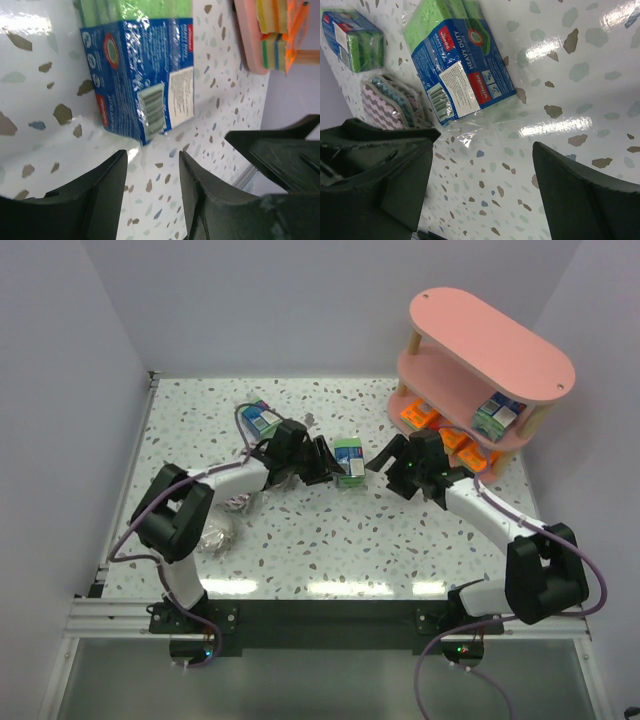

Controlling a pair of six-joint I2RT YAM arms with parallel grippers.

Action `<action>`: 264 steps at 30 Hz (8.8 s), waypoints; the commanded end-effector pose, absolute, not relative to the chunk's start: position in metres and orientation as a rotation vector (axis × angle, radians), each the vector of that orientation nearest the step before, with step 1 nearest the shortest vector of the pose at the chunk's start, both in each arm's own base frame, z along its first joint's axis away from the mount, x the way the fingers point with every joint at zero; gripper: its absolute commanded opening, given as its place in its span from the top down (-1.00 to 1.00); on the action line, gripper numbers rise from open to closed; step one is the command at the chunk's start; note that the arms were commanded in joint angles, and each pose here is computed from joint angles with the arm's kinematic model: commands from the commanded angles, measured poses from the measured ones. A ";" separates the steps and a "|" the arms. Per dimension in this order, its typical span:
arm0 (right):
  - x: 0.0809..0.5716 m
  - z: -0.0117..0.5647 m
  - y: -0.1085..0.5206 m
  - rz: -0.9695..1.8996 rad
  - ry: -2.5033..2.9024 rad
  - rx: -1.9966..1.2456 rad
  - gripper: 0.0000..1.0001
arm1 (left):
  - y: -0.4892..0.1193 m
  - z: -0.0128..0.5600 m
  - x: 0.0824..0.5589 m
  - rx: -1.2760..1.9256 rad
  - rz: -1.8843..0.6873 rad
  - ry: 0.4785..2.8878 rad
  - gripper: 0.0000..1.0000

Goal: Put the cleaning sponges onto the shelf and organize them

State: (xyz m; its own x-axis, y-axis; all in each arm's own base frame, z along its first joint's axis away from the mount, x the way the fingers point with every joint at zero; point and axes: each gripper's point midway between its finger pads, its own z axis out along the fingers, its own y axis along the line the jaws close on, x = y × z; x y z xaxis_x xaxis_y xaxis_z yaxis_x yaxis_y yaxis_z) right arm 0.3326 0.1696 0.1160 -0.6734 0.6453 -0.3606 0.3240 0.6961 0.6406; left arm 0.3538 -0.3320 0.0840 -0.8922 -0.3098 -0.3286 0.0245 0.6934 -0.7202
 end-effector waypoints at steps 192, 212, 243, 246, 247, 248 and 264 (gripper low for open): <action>0.296 0.221 0.179 0.886 2.086 0.394 -0.79 | -0.084 0.108 0.565 -0.714 -0.665 2.179 0.05; 0.312 0.172 0.179 0.780 2.213 0.414 -0.79 | -0.243 0.067 0.477 -0.398 -0.906 2.403 0.47; 0.287 0.087 0.248 0.924 2.407 0.873 -0.25 | -0.296 0.095 0.319 -0.591 -1.253 2.349 0.54; 0.288 0.079 0.252 0.945 2.411 0.897 -0.10 | -0.293 0.094 0.315 -0.567 -1.228 2.362 0.54; 0.288 0.077 0.252 0.941 2.413 0.908 -0.05 | -0.293 0.095 0.314 -0.562 -1.233 2.363 0.54; 0.287 0.074 0.253 0.941 2.422 0.916 -0.01 | -0.293 0.092 0.311 -0.563 -1.236 2.370 0.54; 0.283 0.064 0.263 1.005 2.460 0.920 1.00 | -0.281 0.091 0.286 -0.388 -1.184 2.430 -0.06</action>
State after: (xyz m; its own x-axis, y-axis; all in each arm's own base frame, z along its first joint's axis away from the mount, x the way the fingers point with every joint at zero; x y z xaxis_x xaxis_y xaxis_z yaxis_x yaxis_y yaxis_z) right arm 0.2862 0.2600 0.0605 -0.7292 0.6810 -0.0672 0.4478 0.5491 0.7057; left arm 0.2856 -0.2853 0.0632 -0.8879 -0.4379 -0.1412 -0.1664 0.5916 -0.7888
